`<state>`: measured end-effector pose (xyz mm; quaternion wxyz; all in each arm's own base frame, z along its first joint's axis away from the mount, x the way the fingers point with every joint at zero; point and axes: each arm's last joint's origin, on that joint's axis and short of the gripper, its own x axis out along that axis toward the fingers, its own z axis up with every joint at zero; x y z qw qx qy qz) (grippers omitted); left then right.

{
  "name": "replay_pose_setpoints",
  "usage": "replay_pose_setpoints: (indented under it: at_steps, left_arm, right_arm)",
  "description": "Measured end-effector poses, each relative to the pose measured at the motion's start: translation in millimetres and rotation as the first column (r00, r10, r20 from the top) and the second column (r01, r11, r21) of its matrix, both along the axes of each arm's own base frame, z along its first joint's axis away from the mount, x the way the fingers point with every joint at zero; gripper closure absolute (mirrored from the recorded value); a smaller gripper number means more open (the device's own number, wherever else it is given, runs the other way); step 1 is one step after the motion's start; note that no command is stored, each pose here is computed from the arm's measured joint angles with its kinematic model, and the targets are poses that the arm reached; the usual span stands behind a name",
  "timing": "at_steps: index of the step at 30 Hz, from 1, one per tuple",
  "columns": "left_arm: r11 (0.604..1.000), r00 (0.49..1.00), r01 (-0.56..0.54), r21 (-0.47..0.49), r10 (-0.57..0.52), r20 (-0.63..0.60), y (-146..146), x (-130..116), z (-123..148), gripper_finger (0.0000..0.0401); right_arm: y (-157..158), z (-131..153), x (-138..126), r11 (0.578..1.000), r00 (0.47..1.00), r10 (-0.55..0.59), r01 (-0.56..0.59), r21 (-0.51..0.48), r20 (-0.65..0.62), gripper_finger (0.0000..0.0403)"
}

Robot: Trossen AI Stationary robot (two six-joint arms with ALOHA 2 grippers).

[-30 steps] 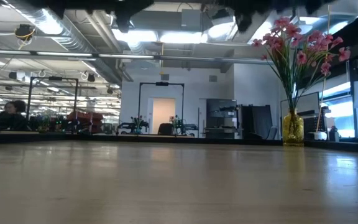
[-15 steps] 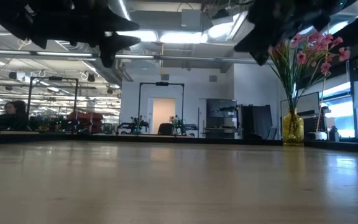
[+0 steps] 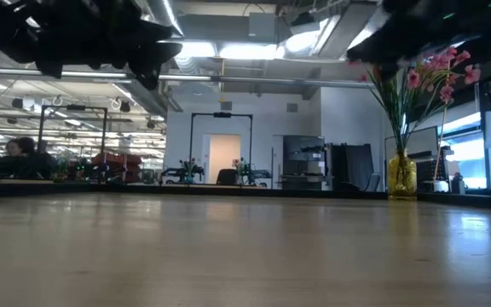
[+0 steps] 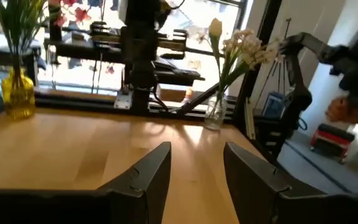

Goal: Sort flowers into vase by color
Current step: Return to Home Position

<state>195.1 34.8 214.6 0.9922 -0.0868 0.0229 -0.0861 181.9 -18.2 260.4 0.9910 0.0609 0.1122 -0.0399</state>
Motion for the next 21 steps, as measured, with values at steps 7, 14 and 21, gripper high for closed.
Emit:
replay_pose_setpoints:
  at_steps: [7,14,21]
  left_arm:
    - [0.999,0.999,-0.037,-0.018,0.036,-0.036,8,-11,-20,0.0257]
    - [0.999,0.999,0.037,0.020,-0.038,0.037,24,-19,-15,0.0257]
    - [0.996,0.998,0.054,0.072,-0.056,0.032,41,-27,-17,0.0257]
  right_arm:
    - [23,4,-59,0.988,0.968,0.153,-0.142,-0.064,0.199,0.0382]
    - [24,-20,-100,0.978,0.900,0.210,-0.193,-0.083,0.382,0.0381]
    - [24,-45,-97,0.975,0.912,0.220,-0.200,-0.095,0.345,0.0381]
